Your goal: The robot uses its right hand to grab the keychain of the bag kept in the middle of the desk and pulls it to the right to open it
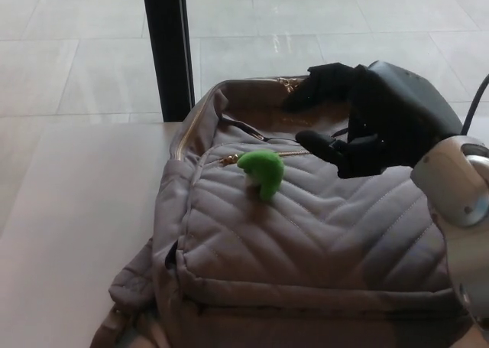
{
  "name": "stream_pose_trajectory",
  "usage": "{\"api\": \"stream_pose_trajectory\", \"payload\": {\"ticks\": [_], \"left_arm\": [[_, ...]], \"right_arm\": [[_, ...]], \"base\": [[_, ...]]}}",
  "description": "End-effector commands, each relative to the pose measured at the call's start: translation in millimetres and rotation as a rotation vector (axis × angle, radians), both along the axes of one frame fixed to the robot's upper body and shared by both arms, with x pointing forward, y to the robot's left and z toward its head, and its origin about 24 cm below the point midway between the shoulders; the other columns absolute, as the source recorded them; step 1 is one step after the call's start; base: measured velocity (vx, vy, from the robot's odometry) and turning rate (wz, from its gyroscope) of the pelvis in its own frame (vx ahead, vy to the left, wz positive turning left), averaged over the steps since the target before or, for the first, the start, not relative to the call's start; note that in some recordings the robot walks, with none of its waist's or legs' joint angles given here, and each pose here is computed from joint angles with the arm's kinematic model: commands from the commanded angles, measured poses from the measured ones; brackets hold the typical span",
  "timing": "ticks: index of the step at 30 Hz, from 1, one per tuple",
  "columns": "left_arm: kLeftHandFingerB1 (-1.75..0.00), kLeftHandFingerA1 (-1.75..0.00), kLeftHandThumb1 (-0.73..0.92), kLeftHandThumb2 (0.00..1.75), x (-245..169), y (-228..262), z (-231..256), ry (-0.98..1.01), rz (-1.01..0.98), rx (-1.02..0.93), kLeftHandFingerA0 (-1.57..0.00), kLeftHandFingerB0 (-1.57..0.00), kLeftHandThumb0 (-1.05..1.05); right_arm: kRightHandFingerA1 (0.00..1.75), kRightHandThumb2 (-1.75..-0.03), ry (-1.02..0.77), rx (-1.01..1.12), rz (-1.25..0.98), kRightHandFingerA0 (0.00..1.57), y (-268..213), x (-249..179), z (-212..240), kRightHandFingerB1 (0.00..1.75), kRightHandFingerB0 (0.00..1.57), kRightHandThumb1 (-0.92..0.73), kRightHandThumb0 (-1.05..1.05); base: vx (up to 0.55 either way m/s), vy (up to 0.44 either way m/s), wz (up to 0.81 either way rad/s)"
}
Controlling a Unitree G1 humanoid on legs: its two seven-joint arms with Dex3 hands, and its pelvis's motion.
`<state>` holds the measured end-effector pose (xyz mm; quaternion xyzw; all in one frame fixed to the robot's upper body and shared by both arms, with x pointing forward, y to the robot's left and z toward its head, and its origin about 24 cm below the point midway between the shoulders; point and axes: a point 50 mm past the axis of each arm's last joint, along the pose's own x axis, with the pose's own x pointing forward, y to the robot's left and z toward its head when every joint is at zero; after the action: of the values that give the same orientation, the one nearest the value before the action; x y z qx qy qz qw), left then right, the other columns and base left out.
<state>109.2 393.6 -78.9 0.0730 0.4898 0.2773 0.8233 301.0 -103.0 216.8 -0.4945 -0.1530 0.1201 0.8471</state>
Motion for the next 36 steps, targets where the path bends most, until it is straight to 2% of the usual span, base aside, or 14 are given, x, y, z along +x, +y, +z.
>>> {"api": "stream_pose_trajectory", "payload": {"ticks": [1,3,6,14,15,16,18,22,23,24,30,32,35,36], "left_arm": [[-1.09,-1.24,0.75,1.43,-3.8,3.5,1.5,0.007,0.005,0.014,-0.82,-0.70,-1.04],[-1.10,-1.24,0.75,1.43,-4.1,3.9,1.6,0.012,0.015,0.012,-0.82,-0.71,-1.04],[-1.09,-1.24,0.76,1.42,-4.0,3.8,1.7,0.016,0.001,0.019,-0.83,-0.72,-1.02],[-1.10,-1.22,0.76,1.43,-4.1,4.0,1.8,0.014,-0.001,0.019,-0.82,-0.75,-1.01],[-1.14,-1.29,0.84,1.28,-4.0,3.8,1.7,0.019,-0.006,0.025,-0.79,-0.72,-1.02],[-1.09,-1.22,0.76,1.43,-3.8,3.3,1.2,0.018,-0.003,0.024,-0.82,-0.74,-1.03],[-1.10,-1.22,0.76,1.41,-3.8,3.0,1.0,0.015,0.000,0.024,-0.81,-0.74,-1.03],[-1.16,-1.41,0.74,1.55,-1.5,2.9,1.5,0.009,0.021,0.020,-1.25,-0.91,-0.76],[-1.12,-1.25,0.76,1.42,-1.3,2.8,1.4,0.011,0.032,0.024,-0.87,-0.77,-1.05],[-1.17,-1.40,0.74,1.56,-1.6,2.8,1.3,0.011,0.030,0.023,-1.22,-0.92,-0.76],[-1.15,-1.41,0.75,1.55,-3.3,2.7,0.8,0.010,0.016,0.017,-1.24,-0.89,-0.75],[-1.12,-1.26,0.81,1.39,-3.6,2.9,0.8,0.009,0.020,0.017,-0.83,-0.76,-1.03],[-1.14,-1.41,0.75,1.56,-2.7,3.3,1.4,0.010,0.023,0.021,-1.24,-0.87,-0.75],[-1.13,-1.39,0.76,1.57,-2.7,3.1,1.5,0.008,0.007,0.021,-1.20,-0.84,-0.77]], "right_arm": [[1.63,-0.73,0.065,-0.086,-0.029,0.97,-3.7,1.5,0.3,0.40,0.45,-0.81,-0.90],[1.37,-1.15,0.075,-0.089,-0.039,1.11,-4.0,2.4,-0.3,0.54,0.41,-0.73,-0.84],[1.41,-0.68,0.082,-0.090,-0.046,0.91,-6.0,2.0,-0.4,0.38,0.47,-0.87,-0.82],[1.39,-1.04,0.069,-0.082,-0.030,1.05,-3.4,2.9,-9.2,0.53,0.45,-0.69,-0.85],[1.49,-0.67,0.065,-0.095,-0.028,0.96,2.8,2.8,-10.0,0.39,0.52,-0.87,-0.84],[1.40,-1.12,0.053,-0.099,-0.022,1.23,5.2,2.9,-9.5,0.58,0.47,-0.66,-0.73],[1.56,-0.70,0.037,-0.103,-0.016,0.96,8.5,2.7,-8.5,0.41,0.51,-0.85,-0.82],[1.58,-0.66,0.023,-0.110,0.000,0.98,15.9,5.0,-5.3,0.40,0.50,-0.87,-0.84],[1.43,-1.03,0.024,-0.121,-0.002,1.05,16.9,5.4,-4.9,0.51,0.41,-0.70,-0.87],[1.43,-1.02,0.030,-0.128,-0.003,1.04,17.4,6.4,-4.9,0.52,0.41,-0.69,-0.86],[1.63,-0.70,0.051,-0.145,-0.029,0.92,10.6,13.9,-14.6,0.42,0.52,-0.83,-0.82],[1.61,-0.70,0.080,-0.153,-0.053,0.90,7.6,16.0,-18.8,0.40,0.50,-0.82,-0.83],[1.42,-1.10,0.126,-0.172,-0.095,1.18,1.1,19.9,-28.8,0.57,0.46,-0.65,-0.75],[1.61,-0.74,0.134,-0.165,-0.098,0.92,-0.3,20.7,-30.7,0.41,0.49,-0.75,-0.86]], "base": [[0.00,0.000,0.00],[0.00,0.000,0.00],[0.00,0.000,0.00],[0.00,0.000,0.00],[0.00,0.000,0.00],[0.00,0.000,0.00],[0.00,0.000,0.00],[0.00,0.000,0.00],[0.00,0.000,0.00],[0.00,0.000,0.00],[0.00,0.000,0.00],[0.00,0.000,0.00],[0.00,0.000,0.00],[0.00,0.000,0.00]]}}
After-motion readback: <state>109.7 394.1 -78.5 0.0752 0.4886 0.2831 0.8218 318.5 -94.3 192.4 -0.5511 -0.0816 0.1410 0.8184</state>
